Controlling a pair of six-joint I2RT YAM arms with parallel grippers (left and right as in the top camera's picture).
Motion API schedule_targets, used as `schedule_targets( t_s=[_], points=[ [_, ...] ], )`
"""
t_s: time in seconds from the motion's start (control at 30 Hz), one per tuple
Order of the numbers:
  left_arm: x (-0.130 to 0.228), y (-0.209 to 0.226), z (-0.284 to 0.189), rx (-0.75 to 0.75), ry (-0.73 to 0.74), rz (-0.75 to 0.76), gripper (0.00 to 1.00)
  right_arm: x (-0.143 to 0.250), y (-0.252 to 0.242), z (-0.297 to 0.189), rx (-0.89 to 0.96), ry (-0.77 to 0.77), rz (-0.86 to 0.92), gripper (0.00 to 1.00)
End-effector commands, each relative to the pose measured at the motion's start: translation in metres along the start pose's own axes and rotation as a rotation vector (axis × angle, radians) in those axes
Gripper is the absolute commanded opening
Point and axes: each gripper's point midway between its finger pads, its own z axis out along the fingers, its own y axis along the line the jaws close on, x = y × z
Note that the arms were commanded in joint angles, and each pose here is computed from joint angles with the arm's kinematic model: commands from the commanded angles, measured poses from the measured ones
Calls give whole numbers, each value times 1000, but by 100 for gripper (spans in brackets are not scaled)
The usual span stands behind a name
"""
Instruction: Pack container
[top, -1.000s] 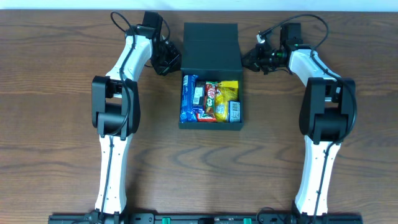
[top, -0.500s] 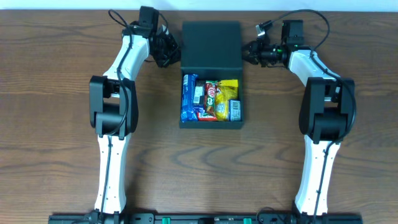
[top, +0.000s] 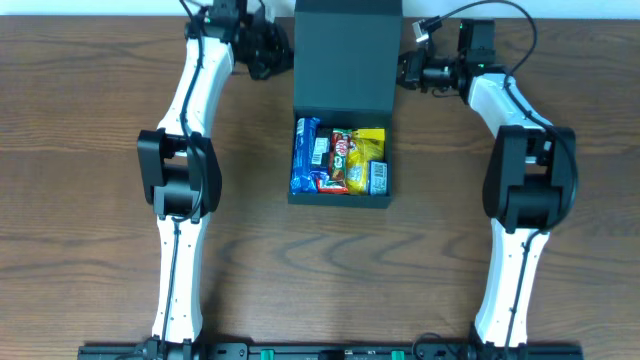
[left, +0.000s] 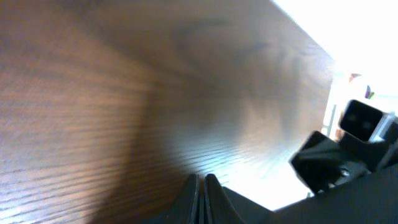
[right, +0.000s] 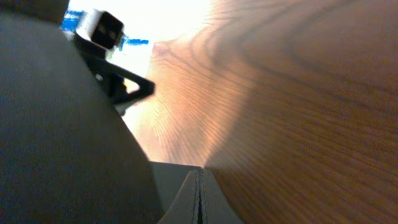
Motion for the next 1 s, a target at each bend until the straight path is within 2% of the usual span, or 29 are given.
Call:
schedule_targets(
  t_s=[0.0, 0.23, 0.43, 0.73, 0.97],
  points=[
    [-4, -37, -20, 57, -23, 191, 6, -17, 69, -15, -68, -14, -189, 2],
    [7, -62, -50, 49, -12, 340, 6, -16, 99, -33, 10, -21, -296, 1],
    [35, -61, -67, 15, 76, 464, 6, 17, 98, -43, 198, 76, -353, 2],
    [57, -43, -84, -108, 152, 513, 6, 46, 99, -55, 386, 186, -409, 2],
    [59, -34, -102, -219, 147, 531, 6, 45, 103, -80, 557, 182, -446, 2]
  ],
)
